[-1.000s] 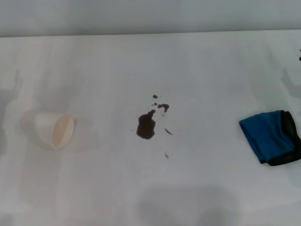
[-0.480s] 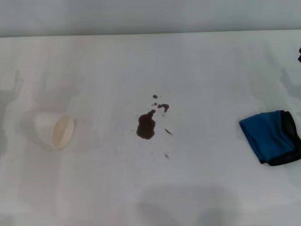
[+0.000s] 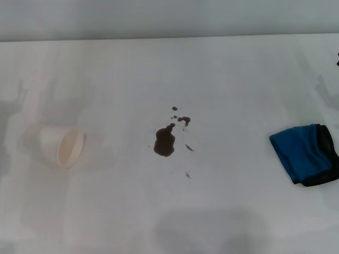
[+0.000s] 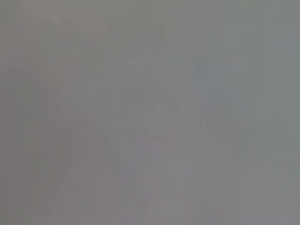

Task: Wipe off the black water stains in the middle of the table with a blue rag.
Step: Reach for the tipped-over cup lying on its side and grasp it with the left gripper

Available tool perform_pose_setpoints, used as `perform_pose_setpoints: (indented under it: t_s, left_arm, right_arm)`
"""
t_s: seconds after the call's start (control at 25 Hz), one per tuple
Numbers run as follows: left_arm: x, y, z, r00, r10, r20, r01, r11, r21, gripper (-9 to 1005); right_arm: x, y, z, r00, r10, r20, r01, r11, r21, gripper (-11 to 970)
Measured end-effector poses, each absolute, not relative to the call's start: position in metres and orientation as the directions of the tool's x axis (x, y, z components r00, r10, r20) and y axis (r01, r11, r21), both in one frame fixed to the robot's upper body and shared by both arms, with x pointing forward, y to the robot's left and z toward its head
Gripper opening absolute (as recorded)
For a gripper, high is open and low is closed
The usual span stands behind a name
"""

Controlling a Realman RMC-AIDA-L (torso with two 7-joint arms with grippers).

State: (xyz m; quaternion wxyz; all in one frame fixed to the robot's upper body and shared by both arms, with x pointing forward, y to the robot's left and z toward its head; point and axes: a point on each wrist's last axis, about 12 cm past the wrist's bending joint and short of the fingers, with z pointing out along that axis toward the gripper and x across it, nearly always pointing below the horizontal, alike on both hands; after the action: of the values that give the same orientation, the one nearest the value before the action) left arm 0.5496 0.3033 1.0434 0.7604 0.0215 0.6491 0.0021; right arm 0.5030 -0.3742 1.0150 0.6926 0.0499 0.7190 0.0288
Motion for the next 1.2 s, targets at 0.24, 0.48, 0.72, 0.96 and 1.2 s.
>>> perform_pose_setpoints:
  t_s: [0.24, 0.48, 0.72, 0.96, 1.2]
  left_arm:
    - [0.549, 0.300, 1.044, 0.163, 0.074, -0.984, 0.044, 0.996, 0.082, 872]
    - [0.566, 0.295, 1.048, 0.068, -0.020, -0.997, 0.276, 0.961, -0.001, 871]
    - [0.588, 0.302, 1.069, -0.021, 0.006, -1.000, 0.450, 0.893, -0.004, 872]
    - [0.603, 0.318, 1.102, -0.132, 0.145, -0.981, 0.613, 0.790, 0.034, 865]
    - [0.614, 0.337, 1.158, -0.221, 0.427, -0.877, 0.777, 0.620, 0.107, 862]
  right_arm:
    - [0.502, -0.372, 1.014, -0.038, 0.119, -0.992, 0.031, 0.993, 0.118, 853]
    - [0.499, -0.374, 1.011, -0.049, 0.122, -0.991, 0.041, 0.992, 0.120, 853]
    - [0.496, -0.374, 1.010, -0.055, 0.125, -0.991, 0.045, 0.991, 0.123, 853]
    - [0.495, -0.375, 1.009, -0.059, 0.125, -0.990, 0.048, 0.991, 0.123, 854]
    - [0.497, -0.376, 1.008, -0.075, 0.122, -0.990, 0.061, 0.991, 0.118, 854]
